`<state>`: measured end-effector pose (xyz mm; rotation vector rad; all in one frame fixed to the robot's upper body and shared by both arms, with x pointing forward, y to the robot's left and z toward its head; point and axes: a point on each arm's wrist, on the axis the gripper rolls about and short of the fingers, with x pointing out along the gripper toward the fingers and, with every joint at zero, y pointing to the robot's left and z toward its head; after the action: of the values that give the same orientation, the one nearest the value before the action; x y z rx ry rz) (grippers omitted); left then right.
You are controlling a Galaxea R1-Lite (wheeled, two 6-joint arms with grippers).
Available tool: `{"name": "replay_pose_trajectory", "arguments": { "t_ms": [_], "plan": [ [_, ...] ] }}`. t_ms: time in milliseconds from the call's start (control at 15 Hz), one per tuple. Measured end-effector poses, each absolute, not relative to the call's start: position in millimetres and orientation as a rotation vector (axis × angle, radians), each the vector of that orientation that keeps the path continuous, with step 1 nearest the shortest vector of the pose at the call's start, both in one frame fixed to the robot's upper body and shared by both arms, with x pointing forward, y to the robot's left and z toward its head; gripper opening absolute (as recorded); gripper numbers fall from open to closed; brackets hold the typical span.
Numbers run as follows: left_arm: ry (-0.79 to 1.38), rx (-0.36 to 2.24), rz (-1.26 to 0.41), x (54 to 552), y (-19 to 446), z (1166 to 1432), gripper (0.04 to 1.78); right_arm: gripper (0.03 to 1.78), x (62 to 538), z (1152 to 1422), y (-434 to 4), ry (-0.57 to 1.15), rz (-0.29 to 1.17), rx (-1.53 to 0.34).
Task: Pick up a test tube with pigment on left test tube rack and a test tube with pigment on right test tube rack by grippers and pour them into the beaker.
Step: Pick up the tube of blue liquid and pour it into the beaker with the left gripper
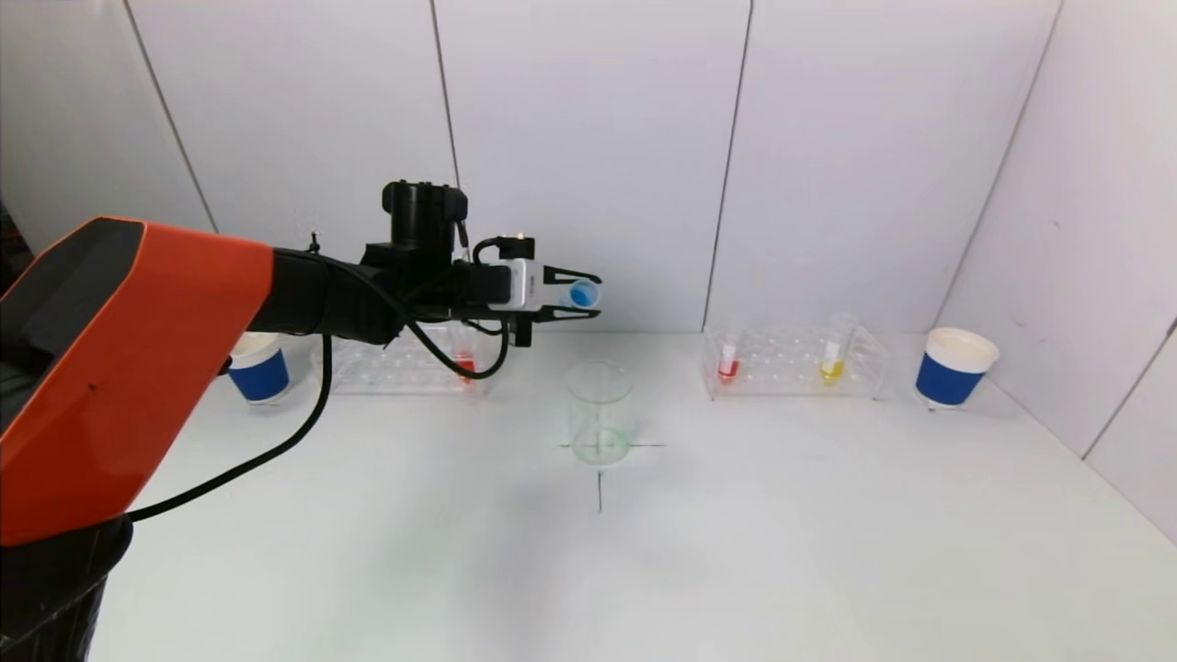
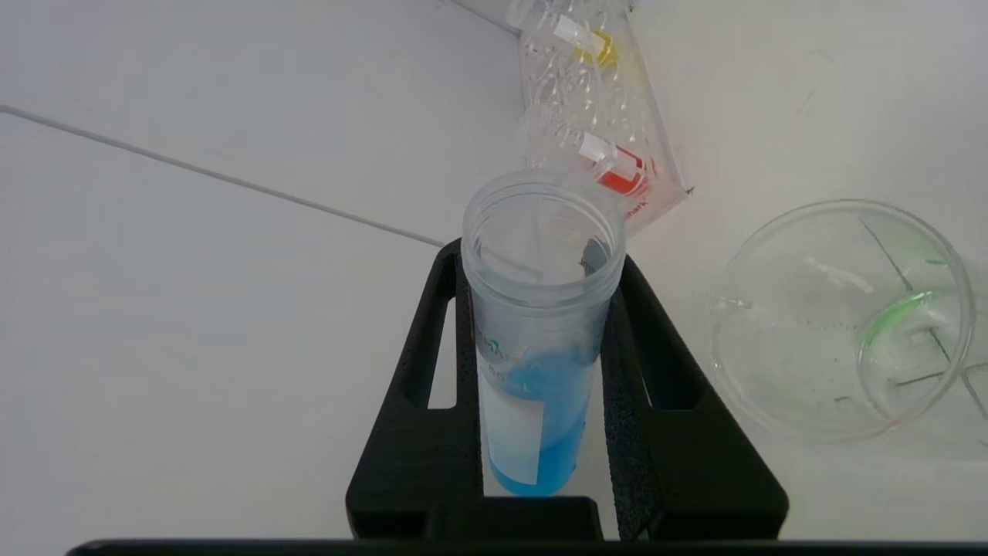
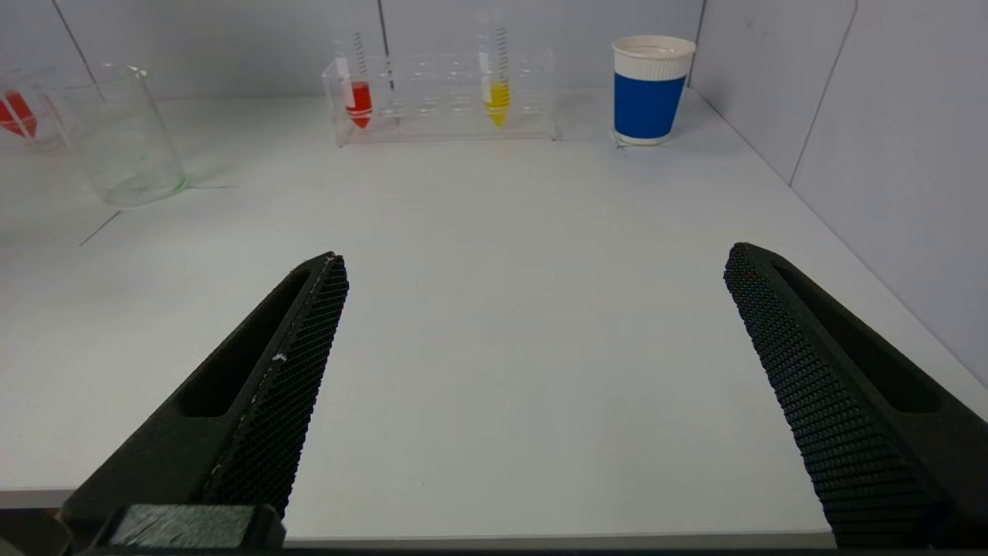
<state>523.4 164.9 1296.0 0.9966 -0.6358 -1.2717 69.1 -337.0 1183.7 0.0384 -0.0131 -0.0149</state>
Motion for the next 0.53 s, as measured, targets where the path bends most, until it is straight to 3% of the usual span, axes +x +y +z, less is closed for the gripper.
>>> {"name": "replay_pose_trajectory", "arguments": {
  "t_ms": [533],
  "plan": [
    [-0.722, 1.07, -1.226, 522.8, 162.2, 1292.2, 0.46, 1.77, 69.1, 1183.7, -337.0, -0.013, -0.014, 0.039]
  ]
}}
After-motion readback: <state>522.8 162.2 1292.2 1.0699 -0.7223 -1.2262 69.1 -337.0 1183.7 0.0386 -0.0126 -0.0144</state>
